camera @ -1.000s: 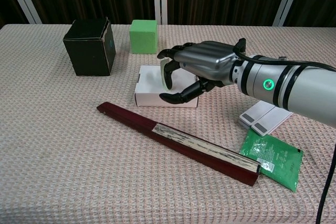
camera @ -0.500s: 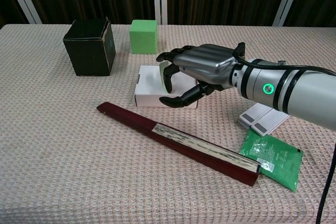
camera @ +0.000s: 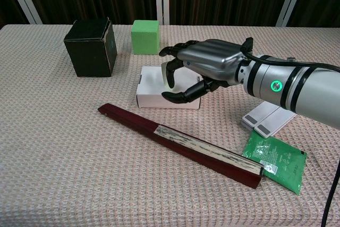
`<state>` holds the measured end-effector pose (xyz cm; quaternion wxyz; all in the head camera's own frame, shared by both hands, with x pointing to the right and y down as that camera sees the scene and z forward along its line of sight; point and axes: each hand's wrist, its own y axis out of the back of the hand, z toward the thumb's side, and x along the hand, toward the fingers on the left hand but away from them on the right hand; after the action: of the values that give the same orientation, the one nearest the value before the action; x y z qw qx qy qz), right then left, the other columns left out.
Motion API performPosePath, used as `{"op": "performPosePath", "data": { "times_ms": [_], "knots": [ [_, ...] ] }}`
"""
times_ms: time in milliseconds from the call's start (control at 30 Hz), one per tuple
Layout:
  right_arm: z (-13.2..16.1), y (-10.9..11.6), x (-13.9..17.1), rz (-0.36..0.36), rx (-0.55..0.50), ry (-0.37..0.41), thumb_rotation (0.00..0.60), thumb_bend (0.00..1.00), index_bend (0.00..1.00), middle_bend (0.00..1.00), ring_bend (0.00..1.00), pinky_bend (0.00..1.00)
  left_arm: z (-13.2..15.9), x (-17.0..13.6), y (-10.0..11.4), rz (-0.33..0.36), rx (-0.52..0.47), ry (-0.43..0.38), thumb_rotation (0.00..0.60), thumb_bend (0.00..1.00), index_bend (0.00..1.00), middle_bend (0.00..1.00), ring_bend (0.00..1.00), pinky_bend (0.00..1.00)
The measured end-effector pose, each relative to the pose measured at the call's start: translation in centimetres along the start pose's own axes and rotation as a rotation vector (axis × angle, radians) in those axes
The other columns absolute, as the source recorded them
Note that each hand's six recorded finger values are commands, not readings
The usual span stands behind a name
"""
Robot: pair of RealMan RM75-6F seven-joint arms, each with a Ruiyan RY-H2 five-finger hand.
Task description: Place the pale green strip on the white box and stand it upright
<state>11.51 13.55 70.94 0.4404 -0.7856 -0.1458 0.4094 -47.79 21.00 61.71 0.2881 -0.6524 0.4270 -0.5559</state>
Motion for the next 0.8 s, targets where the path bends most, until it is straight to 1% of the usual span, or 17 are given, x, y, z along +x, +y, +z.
{"op": "performPosePath", "data": {
  "times_ms": [300, 367, 700, 800],
  "knots": [
    [-0.8, -1.3, -0.1, 0.039, 0.002, -0.021, 0.193, 0.36, 0.4, 0.0, 0.0, 0.0, 0.0, 0.2, -0.1, -0.002, -0.001, -0.002, 0.276, 0.0, 0.19, 0.14, 0.04, 0.16],
    [-0.8, -1.3, -0.1, 0.038, 0.0, -0.02, 0.192, 0.36, 0.4, 0.0, 0.0, 0.0, 0.0, 0.1, 0.0, -0.001, -0.001, 0.0, 0.278, 0.0, 0.19, 0.14, 0.04, 0.16],
    [-0.5, -0.1, 0.0, -0.027, -0.046, -0.002, 0.193, 0.36, 0.39, 0.0, 0.0, 0.0, -0.1, 0.2, -0.1, -0.007, -0.008, 0.001, 0.279, 0.0, 0.19, 0.14, 0.04, 0.16],
    [-0.3, 0.1, -0.2, -0.036, -0.044, 0.005, 0.191, 0.36, 0.39, 0.0, 0.0, 0.0, -0.2, 0.2, -0.1, -0.009, -0.006, 0.002, 0.275, 0.0, 0.19, 0.14, 0.04, 0.16]
  ]
}}
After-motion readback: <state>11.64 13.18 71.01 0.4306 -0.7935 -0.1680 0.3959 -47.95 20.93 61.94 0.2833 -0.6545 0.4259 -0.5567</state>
